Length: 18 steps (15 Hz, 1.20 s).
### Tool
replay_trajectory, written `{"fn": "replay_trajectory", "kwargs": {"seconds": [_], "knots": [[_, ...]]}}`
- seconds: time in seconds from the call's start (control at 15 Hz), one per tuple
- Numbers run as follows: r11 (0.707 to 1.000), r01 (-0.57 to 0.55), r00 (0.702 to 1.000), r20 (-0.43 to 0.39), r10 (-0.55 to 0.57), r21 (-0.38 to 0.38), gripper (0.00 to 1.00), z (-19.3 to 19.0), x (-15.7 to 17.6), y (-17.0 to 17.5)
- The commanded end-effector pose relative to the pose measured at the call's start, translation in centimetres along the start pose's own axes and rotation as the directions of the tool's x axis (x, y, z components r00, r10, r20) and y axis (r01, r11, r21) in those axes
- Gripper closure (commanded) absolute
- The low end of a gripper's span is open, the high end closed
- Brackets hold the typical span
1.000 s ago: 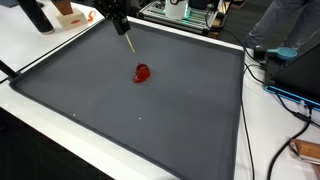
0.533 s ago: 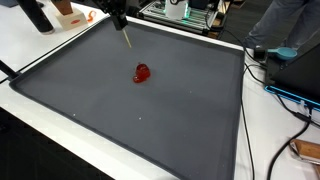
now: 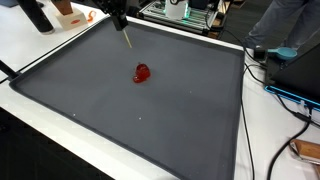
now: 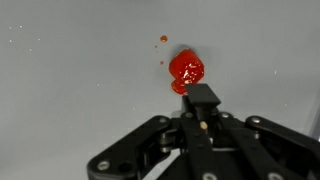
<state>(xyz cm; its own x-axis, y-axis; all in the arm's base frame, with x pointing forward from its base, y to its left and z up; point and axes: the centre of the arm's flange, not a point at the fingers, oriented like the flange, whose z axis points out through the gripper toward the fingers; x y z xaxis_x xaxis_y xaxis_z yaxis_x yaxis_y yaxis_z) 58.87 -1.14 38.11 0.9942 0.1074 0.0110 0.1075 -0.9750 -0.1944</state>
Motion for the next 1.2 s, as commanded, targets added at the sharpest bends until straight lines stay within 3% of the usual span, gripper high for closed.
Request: {"fn": "replay_trajectory", "kwargs": {"seconds": [0.0,0.47,1.13], "knots": [[0.998,0.015,1.000,-0.011,-0.014,0.060,0.97,1.2,-0.2,1.3],[0.984,0.067,0.997,-0.051,-0.059,0.168,0.97,4.2,-1.1,3.6],[0.966,0.119,0.992,-0.075,-0.105,0.230,0.97,8.8,-1.2,4.9]]}}
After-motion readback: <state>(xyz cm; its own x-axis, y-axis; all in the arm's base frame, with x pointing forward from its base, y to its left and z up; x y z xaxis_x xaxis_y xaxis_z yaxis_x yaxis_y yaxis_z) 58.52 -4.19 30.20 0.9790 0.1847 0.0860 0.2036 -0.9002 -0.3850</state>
